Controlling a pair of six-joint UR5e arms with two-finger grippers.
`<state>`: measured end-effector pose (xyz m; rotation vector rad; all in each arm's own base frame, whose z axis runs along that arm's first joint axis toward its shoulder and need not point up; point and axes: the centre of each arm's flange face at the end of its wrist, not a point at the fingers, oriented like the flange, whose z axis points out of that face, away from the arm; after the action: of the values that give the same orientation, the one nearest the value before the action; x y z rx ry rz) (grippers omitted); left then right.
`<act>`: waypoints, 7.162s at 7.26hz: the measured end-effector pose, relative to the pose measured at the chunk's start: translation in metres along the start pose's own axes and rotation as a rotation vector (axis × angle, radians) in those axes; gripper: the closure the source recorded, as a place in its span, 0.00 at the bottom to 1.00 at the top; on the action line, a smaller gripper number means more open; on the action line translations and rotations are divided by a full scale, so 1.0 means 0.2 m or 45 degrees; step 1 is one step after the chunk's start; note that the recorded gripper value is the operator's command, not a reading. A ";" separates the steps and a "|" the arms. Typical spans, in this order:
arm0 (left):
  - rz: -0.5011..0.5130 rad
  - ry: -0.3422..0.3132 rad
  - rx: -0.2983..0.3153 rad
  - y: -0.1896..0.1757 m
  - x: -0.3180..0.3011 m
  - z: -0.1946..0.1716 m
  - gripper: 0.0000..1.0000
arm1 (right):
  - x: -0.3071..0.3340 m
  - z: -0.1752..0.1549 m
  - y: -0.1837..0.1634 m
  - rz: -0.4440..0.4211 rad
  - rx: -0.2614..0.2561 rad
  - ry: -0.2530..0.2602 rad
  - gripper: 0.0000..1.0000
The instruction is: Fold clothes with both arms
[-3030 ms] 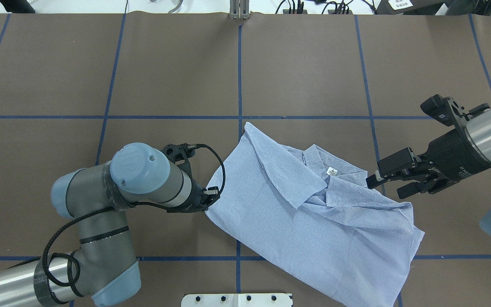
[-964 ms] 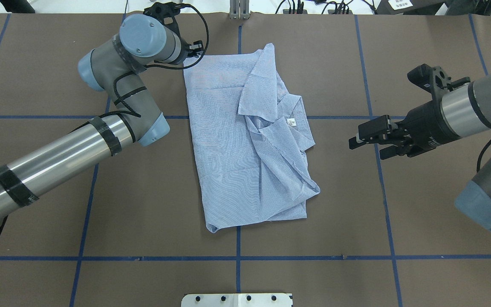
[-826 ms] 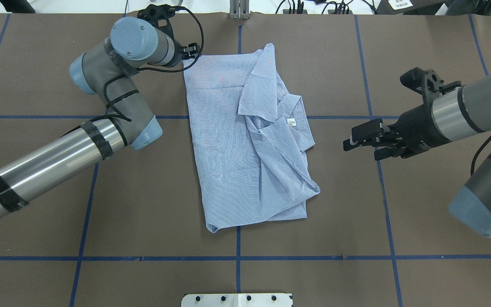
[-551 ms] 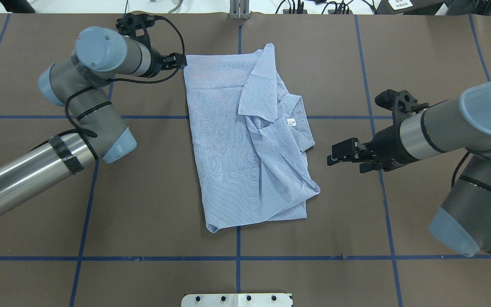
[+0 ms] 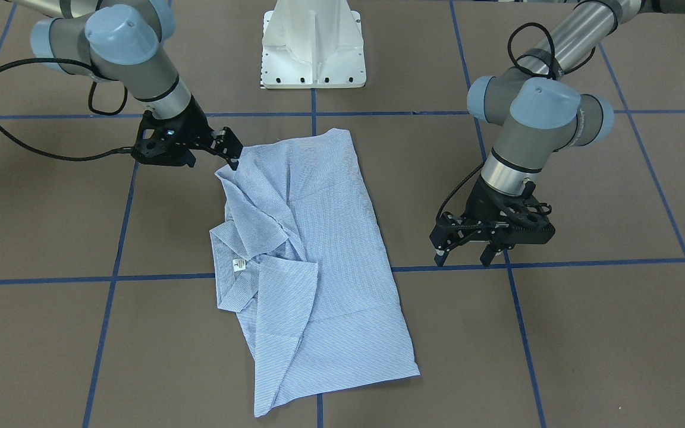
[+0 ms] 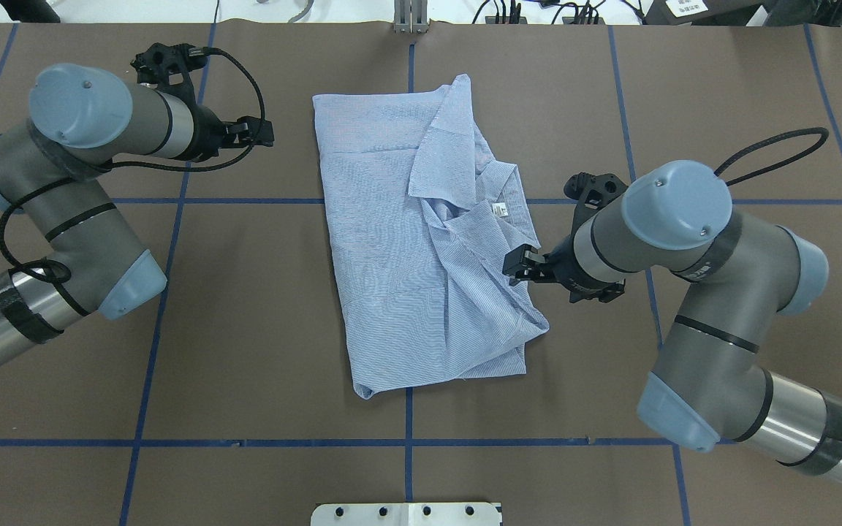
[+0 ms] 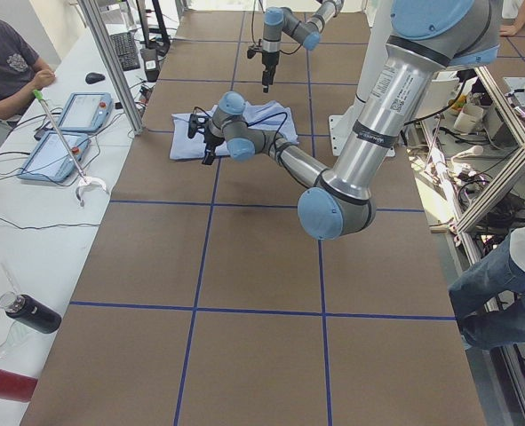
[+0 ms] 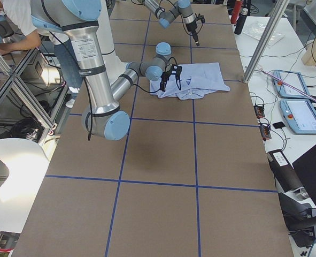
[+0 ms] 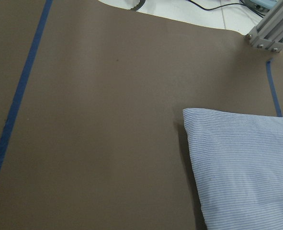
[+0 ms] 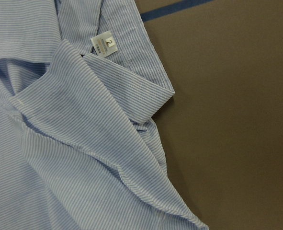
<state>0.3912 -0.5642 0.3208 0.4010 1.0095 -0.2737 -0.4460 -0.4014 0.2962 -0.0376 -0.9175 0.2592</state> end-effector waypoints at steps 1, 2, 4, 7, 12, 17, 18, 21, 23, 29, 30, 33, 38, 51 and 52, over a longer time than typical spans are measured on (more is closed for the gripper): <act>-0.004 -0.001 -0.012 0.01 0.00 -0.02 0.00 | -0.03 0.05 0.02 0.012 0.005 0.042 0.18; -0.006 -0.002 -0.017 0.01 -0.01 -0.03 0.00 | -0.04 0.10 0.03 0.020 0.001 0.081 0.25; -0.010 -0.005 -0.020 0.01 -0.01 -0.03 0.00 | -0.14 0.19 0.05 0.026 -0.002 0.154 0.37; -0.013 -0.011 -0.025 0.02 -0.03 -0.02 0.01 | -0.21 0.25 0.05 0.032 0.000 0.202 0.40; -0.015 -0.011 -0.026 0.02 -0.03 -0.02 0.01 | -0.20 0.30 0.10 0.033 -0.029 0.252 0.67; -0.015 -0.012 -0.026 0.02 -0.03 -0.02 0.01 | -0.19 0.31 0.10 0.032 -0.033 0.259 1.00; -0.015 -0.014 -0.026 0.02 -0.03 -0.02 0.01 | -0.19 0.30 0.10 0.032 -0.035 0.259 1.00; -0.015 -0.015 -0.027 0.02 -0.03 -0.02 0.01 | -0.19 0.24 0.12 0.032 -0.043 0.264 1.00; -0.015 -0.015 -0.028 0.02 -0.04 -0.02 0.01 | -0.19 0.13 0.15 0.029 -0.054 0.263 1.00; -0.021 -0.019 -0.030 0.03 -0.04 -0.01 0.01 | -0.07 0.02 0.18 0.046 -0.066 0.102 1.00; -0.022 -0.020 -0.032 0.03 -0.04 0.00 0.01 | 0.02 0.04 0.18 0.058 -0.059 0.039 1.00; -0.032 -0.024 -0.035 0.04 -0.04 0.01 0.01 | 0.33 0.09 0.19 0.057 -0.047 -0.141 1.00; -0.038 -0.028 -0.038 0.04 -0.04 0.02 0.01 | 0.41 0.12 0.22 0.243 -0.088 -0.317 0.00; -0.037 -0.022 -0.038 0.04 -0.03 0.01 0.01 | -0.75 0.31 -0.08 -0.270 0.150 -0.057 0.00; -0.036 -0.022 -0.038 0.04 -0.03 0.01 0.01 | -0.78 0.37 -0.09 -0.288 0.139 -0.028 0.00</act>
<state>0.3931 -0.5587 0.3284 0.3573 1.0021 -0.2867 -0.5915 -0.4620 0.2230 0.1692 -0.9196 0.0992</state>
